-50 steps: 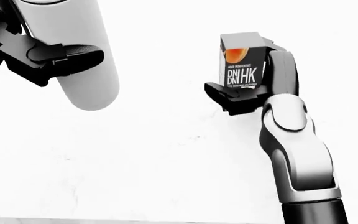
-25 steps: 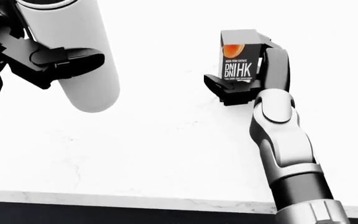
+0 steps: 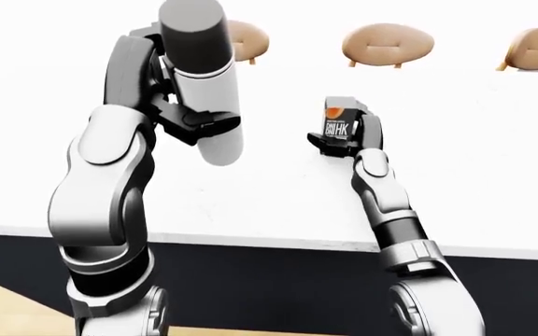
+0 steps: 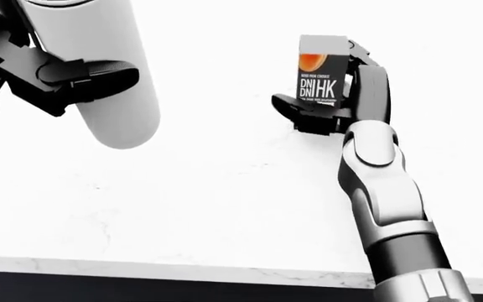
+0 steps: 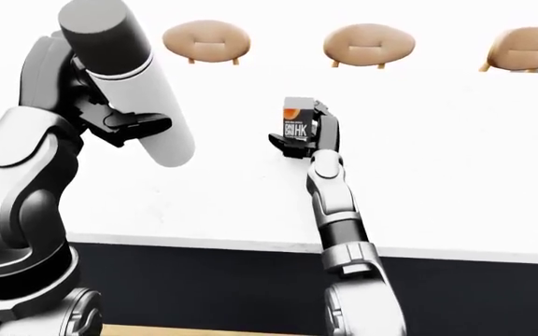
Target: Move the drinks to the dining counter.
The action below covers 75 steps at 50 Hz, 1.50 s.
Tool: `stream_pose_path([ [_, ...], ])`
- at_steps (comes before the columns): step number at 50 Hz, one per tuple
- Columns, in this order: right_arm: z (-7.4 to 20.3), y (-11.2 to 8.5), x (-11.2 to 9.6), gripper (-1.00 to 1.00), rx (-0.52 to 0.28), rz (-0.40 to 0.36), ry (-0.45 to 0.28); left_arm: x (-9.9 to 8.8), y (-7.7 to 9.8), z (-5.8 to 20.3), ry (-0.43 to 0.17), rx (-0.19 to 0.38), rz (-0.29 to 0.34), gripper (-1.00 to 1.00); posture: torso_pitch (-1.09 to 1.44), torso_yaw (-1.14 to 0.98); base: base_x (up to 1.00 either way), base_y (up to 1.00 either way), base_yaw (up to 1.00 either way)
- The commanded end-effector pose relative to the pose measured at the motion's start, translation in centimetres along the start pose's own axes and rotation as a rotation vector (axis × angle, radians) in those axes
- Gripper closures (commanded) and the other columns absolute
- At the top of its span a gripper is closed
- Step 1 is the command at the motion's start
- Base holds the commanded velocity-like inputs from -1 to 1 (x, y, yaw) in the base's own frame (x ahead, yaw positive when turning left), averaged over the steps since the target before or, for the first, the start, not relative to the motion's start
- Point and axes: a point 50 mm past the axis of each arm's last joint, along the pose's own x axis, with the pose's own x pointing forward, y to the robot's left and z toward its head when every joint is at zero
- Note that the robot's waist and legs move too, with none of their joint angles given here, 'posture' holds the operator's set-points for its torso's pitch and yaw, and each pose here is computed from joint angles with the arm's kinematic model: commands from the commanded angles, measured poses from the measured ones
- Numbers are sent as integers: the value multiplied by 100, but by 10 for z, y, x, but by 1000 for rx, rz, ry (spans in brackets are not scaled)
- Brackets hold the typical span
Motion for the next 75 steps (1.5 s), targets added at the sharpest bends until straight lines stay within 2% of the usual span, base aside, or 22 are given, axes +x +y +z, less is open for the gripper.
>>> stream_pose_path([
  [1,14,-5,2,-29,2,-20,-55,-3,3,20,-103,8,19,100,0,0,0,0,0],
  [2,15,-5,1,-32,1,-22,-56,-3,3,21,-102,8,19,100,0,0,0,0,0],
  [4,15,-6,2,-61,1,-23,-57,-3,4,21,-102,9,20,100,0,0,0,0,0],
  [7,16,-8,2,-73,1,-22,-59,-2,3,21,-103,9,18,100,0,0,0,0,0],
  [10,18,-9,2,-100,3,-21,-63,-2,2,21,-103,9,17,100,0,0,0,0,0],
  [17,24,-21,-3,-100,6,-28,-74,1,-1,17,-95,3,14,100,0,0,0,0,0],
  [24,37,-44,-18,-100,7,-55,-113,8,-6,13,-85,1,14,100,0,0,0,0,0],
  [28,56,-58,-37,-100,30,-65,-157,20,-11,4,-70,-2,14,100,0,0,0,0,0],
  [33,65,-73,-60,-100,70,-90,-207,32,-22,-1,-60,6,7,100,0,0,0,0,0],
  [37,75,-74,-73,-100,90,-74,-233,44,-29,-14,-36,14,3,100,0,0,0,0,0],
  [44,80,-72,-76,-100,96,-63,-245,56,-31,-25,-22,20,21,100,0,0,0,0,0],
  [51,86,-72,-78,-100,96,-59,-258,61,-33,-41,2,20,26,100,0,0,0,0,0],
  [67,86,-71,-78,-100,97,-57,-260,65,-32,-49,31,23,29,100,0,0,0,0,0],
  [70,86,-71,-79,-100,97,-56,-260,64,-32,-47,28,23,28,82,0,0,0,0,0],
  [75,85,-71,-78,-100,96,-57,-258,64,-33,-49,31,25,27,66,0,0,0,0,0],
])
